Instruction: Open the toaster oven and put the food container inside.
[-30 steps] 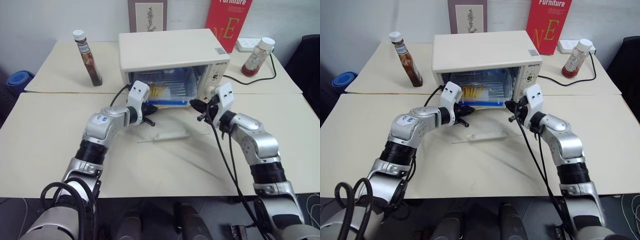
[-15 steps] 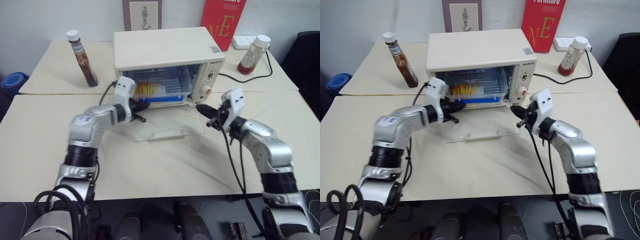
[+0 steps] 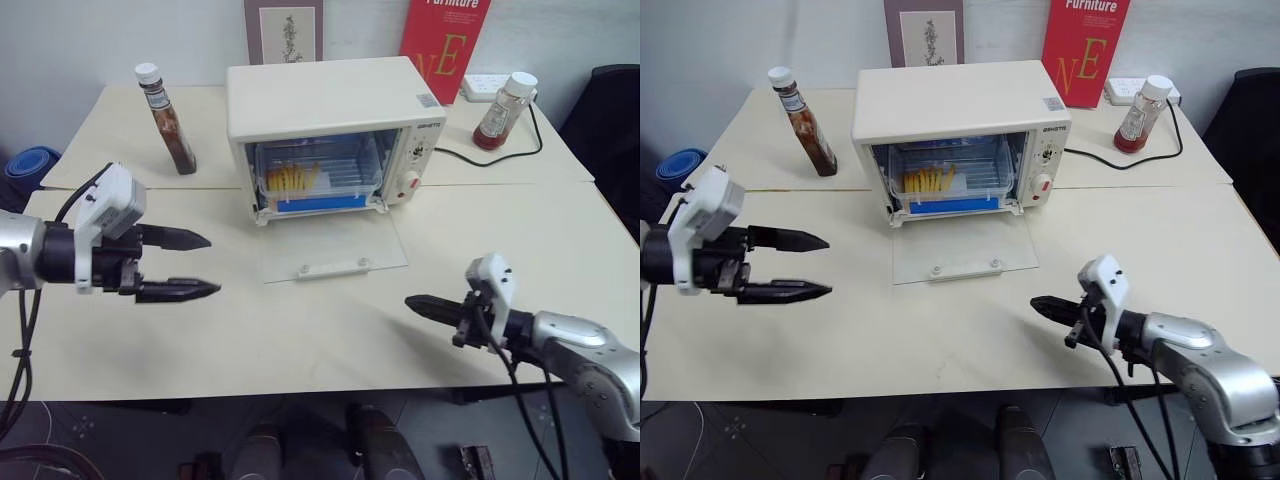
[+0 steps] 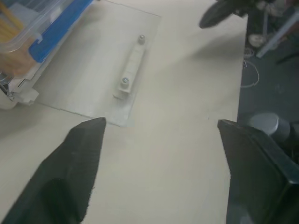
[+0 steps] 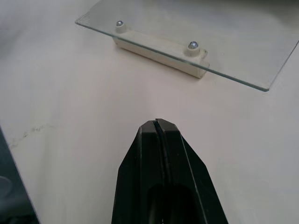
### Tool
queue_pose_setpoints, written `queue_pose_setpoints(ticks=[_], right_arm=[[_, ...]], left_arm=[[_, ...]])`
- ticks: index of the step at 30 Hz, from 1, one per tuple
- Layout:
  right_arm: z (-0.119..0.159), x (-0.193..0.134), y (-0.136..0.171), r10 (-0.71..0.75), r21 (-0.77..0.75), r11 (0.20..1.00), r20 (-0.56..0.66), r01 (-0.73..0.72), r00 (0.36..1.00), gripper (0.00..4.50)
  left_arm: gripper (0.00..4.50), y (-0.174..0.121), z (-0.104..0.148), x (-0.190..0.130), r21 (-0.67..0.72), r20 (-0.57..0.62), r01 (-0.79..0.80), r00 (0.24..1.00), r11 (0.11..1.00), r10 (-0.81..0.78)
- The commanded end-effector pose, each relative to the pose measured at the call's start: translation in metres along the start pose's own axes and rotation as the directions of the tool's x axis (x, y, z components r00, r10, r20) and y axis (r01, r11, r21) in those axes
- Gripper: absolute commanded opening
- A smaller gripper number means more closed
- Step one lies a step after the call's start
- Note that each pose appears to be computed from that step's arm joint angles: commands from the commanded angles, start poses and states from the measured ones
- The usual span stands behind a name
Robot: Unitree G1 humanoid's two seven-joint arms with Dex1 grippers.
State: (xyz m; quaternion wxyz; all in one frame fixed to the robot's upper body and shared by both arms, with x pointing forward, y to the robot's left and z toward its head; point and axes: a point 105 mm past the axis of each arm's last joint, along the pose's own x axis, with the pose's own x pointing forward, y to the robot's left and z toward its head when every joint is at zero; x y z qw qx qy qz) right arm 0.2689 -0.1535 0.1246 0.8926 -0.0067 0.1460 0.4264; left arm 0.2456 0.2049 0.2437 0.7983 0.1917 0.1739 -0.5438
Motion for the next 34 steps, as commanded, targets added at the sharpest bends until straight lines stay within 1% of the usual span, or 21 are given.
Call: queue_pose_setpoints(ticks=[1,4,7,10,12,13,15,18,20,21,24,27,29,31,34], right_arm=[[-0.002,0.014,-0.017,-0.086,-0.007,0.996,0.035,0.086,0.996,0.0],[0.005,0.03,-0.036,-0.154,0.021,0.988,0.089,0.153,0.984,0.0],[0.022,0.038,-0.05,-0.192,0.033,0.981,0.152,0.189,0.97,0.0],[0.053,0.036,-0.051,-0.156,0.034,0.988,0.227,0.153,0.961,0.0],[0.075,0.027,-0.046,-0.1,0.008,0.995,0.258,0.101,0.961,0.35],[0.088,0.018,-0.041,-0.061,-0.014,0.998,0.272,0.067,0.96,0.61],[0.115,-0.003,-0.033,0.002,-0.061,0.998,0.301,0.017,0.954,1.26],[0.145,-0.033,-0.03,0.032,-0.119,0.993,0.296,0.003,0.955,2.29],[0.157,-0.053,-0.026,0.058,-0.163,0.987,0.258,-0.015,0.964,3.05],[0.161,-0.062,-0.024,0.07,-0.179,0.983,0.235,-0.028,0.969,3.35],[0.163,-0.09,-0.023,0.083,-0.196,0.979,0.162,-0.05,0.983,4.45],[0.16,-0.109,-0.025,0.062,-0.201,0.979,0.096,-0.042,0.993,4.48],[0.158,-0.115,-0.027,0.046,-0.204,0.979,0.078,-0.03,0.996,4.48],[0.156,-0.118,-0.028,0.038,-0.217,0.976,0.072,-0.022,0.997,4.48],[0.15,-0.111,-0.031,0.019,-0.235,0.972,0.089,0.003,0.996,4.48]], left_arm=[[4.49,-0.001,0.018,-0.013,0.083,0.028,-0.009,1.0,0.996,0.007],[4.49,0.001,0.028,-0.015,0.115,0.061,-0.027,0.998,0.993,0.02],[4.49,0.003,0.029,-0.015,0.11,0.06,-0.025,0.998,0.994,0.018],[4.49,0.011,0.03,-0.017,0.099,0.086,-0.06,0.995,0.993,0.052],[4.5,0.015,0.031,-0.019,0.08,0.105,-0.064,0.993,0.995,0.055],[4.5,0.017,0.03,-0.02,0.072,0.114,-0.071,0.991,0.995,0.063],[4.5,0.024,0.028,-0.024,0.059,0.122,-0.095,0.989,0.994,0.088],[4.5,0.031,0.022,-0.03,0.049,0.117,-0.118,0.987,0.992,0.111],[4.5,0.034,0.021,-0.034,0.048,0.118,-0.125,0.986,0.991,0.119],[4.5,0.036,0.022,-0.037,0.049,0.119,-0.131,0.985,0.99,0.124],[4.5,0.041,0.025,-0.047,0.053,0.127,-0.15,0.982,0.987,0.142],[4.5,0.045,0.028,-0.058,0.062,0.119,-0.17,0.98,0.983,0.162],[4.5,0.046,0.03,-0.064,0.067,0.114,-0.174,0.979,0.982,0.166],[4.5,0.047,0.031,-0.068,0.072,0.115,-0.179,0.979,0.981,0.17],[4.5,0.049,0.029,-0.065,0.077,0.109,-0.186,0.978,0.98,0.177]])
